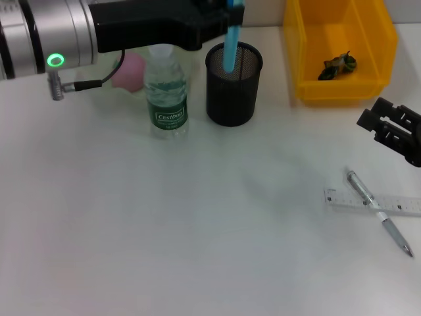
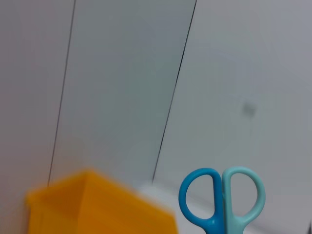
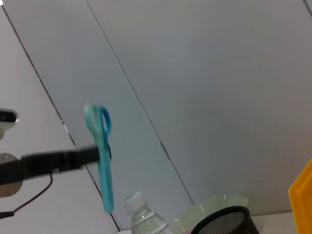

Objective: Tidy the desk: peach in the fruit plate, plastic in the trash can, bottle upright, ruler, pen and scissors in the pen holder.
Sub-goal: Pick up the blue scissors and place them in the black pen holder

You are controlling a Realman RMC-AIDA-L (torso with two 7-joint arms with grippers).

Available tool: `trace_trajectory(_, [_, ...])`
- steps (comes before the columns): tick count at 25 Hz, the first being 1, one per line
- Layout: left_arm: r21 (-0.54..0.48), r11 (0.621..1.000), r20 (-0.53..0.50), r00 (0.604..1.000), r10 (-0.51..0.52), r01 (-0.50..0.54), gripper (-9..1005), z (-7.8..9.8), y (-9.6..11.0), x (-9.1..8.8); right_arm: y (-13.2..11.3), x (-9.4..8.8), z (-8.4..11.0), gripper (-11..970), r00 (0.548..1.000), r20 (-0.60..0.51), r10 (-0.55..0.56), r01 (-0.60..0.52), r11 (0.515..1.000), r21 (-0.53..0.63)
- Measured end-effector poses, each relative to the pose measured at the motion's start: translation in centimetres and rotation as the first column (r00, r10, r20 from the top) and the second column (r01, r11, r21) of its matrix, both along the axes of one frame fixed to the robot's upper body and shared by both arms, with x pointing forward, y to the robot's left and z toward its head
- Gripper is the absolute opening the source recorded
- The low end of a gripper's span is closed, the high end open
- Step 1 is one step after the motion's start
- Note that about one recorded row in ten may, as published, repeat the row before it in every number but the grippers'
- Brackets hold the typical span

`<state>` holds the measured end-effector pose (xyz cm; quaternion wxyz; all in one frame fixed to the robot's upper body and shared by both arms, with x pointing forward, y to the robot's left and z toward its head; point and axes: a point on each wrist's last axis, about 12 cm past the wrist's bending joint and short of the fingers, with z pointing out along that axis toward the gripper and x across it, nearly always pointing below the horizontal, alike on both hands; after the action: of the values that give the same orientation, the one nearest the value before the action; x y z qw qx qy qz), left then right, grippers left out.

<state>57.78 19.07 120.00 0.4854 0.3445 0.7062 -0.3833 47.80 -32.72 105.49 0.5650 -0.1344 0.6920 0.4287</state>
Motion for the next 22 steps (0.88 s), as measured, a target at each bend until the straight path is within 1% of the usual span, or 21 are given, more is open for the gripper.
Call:
trace_trajectory(2, [0.0,1.0,0.0,1.0,0.0,0.0,260,0.0,0.0,0.0,0.0,-0.2,-0.1,704,1.0,-0.005,-0.005,0.005,1.0,0.004])
trace_trajectory(3, [-0.062,0.998,0.043,0.999,0.003,0.0,260,-0.8,0.2,0.2,0.1,-0.2,-0.2,704,1.0,-0.007,-0.006,0.006,1.0,0.006])
trace_trajectory(4, [-0.062,0.998,0.043,0.999,0.003,0.0,261,-0.8,0.2,0.2,0.1,-0.3,-0.3,704,1.0,-0.012,-0.006,0.007,1.0,0.01])
trace_trajectory(5, [-0.142,0.99,0.106,0.994,0.022,-0.007,262,-2.2,0.5,0.5,0.2,-0.3,-0.3,704,1.0,-0.016,-0.006,0.006,1.0,0.013])
trace_trajectory(6, [-0.163,0.987,0.126,0.992,0.03,-0.009,262,-2.9,0.5,0.6,0.3,-0.3,-0.4,704,1.0,-0.023,-0.002,0.002,1.0,0.02])
trace_trajectory(7, [-0.163,0.987,0.126,0.992,0.03,-0.009,263,-2.9,0.5,0.6,0.3,-0.3,-0.4,704,1.0,-0.023,-0.002,0.002,1.0,0.02])
trace_trajectory(8, [-0.178,0.984,0.138,0.99,0.039,-0.014,263,-3.6,0.5,0.6,0.4,-0.3,-0.4,704,1.0,-0.025,0.001,0.0,1.0,0.023])
trace_trajectory(9, [-0.202,0.979,0.167,0.985,0.05,-0.016,264,-4.7,0.3,0.6,0.5,-0.3,-0.5,704,1.0,-0.028,0.004,-0.003,1.0,0.025])
trace_trajectory(10, [-0.208,0.978,0.176,0.983,0.05,-0.013,264,-5.0,0.1,0.5,0.6,-0.2,-0.5,704,1.0,-0.03,0.007,-0.006,1.0,0.027])
trace_trajectory(11, [-0.223,0.975,0.222,0.973,0.055,-0.004,265,-5.7,-0.7,0.3,0.8,-0.2,-0.5,704,0.999,-0.033,0.011,-0.01,1.0,0.03])
trace_trajectory(12, [-0.223,0.975,0.222,0.973,0.055,-0.004,265,-5.7,-0.7,0.3,0.8,-0.2,-0.5,704,0.999,-0.033,0.011,-0.01,1.0,0.03])
trace_trajectory(15, [-0.232,0.973,0.281,0.957,0.076,-0.009,267,-6.7,-1.6,0.2,1.1,-0.3,-0.7,705,0.999,-0.037,0.013,-0.012,0.999,0.033])
trace_trajectory(17, [-0.231,0.973,0.293,0.953,0.081,-0.012,268,-6.9,-1.8,0.2,1.1,-0.3,-0.7,705,0.999,-0.04,0.014,-0.013,0.999,0.034])
trace_trajectory(18, [-0.222,0.975,0.314,0.944,0.1,-0.029,269,-7.6,-2.4,0.3,1.2,-0.3,-0.8,705,0.999,-0.043,0.015,-0.013,0.999,0.036])
trace_trajectory(22, [-0.198,0.977,0.327,0.934,0.145,-0.083,271,-8.7,-3.3,0.6,1.4,-0.5,-1.1,705,0.998,-0.058,0.015,-0.012,0.999,0.05])
